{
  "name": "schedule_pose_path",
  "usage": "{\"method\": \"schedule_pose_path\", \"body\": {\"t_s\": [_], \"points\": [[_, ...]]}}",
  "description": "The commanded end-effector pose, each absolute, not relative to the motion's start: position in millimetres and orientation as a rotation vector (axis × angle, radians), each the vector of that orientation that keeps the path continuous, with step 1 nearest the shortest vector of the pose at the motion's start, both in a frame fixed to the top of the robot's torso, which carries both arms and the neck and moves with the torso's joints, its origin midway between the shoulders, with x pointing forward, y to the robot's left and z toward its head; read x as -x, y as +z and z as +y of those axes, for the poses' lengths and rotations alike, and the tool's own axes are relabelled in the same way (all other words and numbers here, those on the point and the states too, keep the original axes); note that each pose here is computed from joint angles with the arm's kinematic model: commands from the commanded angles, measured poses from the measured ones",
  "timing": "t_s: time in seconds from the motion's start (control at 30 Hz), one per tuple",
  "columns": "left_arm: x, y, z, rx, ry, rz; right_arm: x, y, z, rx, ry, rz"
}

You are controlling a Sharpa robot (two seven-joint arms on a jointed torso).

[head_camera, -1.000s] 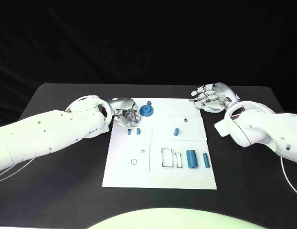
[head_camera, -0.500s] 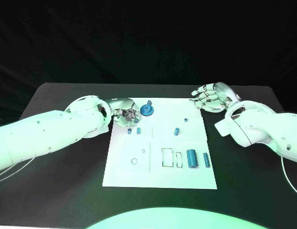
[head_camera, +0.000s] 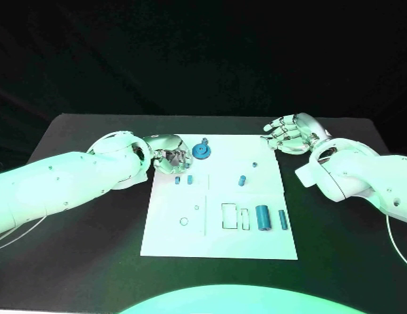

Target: Assemble the parts on the task board

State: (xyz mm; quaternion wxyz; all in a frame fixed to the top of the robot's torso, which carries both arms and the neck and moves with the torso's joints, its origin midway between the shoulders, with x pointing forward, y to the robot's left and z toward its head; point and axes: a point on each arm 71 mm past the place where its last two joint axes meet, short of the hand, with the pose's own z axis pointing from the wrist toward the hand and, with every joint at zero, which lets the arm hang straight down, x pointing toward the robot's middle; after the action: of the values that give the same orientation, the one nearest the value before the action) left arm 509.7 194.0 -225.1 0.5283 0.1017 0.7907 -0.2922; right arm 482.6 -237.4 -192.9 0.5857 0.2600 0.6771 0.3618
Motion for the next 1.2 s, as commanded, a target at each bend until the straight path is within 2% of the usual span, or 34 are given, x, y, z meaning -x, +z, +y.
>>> {"method": "schedule_pose_path", "body": {"t_s": [0.03,0.53,0.83,1.2], "points": [[-510.6,-227.4,200.3,-0.230,-0.677,1.906,-483,-194,-238,-0.599,0.841,1.595],[-514.2,-216.4,215.9,-0.175,-0.693,1.875,-483,-194,-240,-0.596,0.828,1.597],[-509.3,-207.0,210.2,-0.168,-0.808,1.797,-483,-194,-240,-0.596,0.827,1.596],[-502.6,-202.5,205.9,-0.184,-0.870,1.775,-484,-195,-240,-0.595,0.827,1.595]]}}
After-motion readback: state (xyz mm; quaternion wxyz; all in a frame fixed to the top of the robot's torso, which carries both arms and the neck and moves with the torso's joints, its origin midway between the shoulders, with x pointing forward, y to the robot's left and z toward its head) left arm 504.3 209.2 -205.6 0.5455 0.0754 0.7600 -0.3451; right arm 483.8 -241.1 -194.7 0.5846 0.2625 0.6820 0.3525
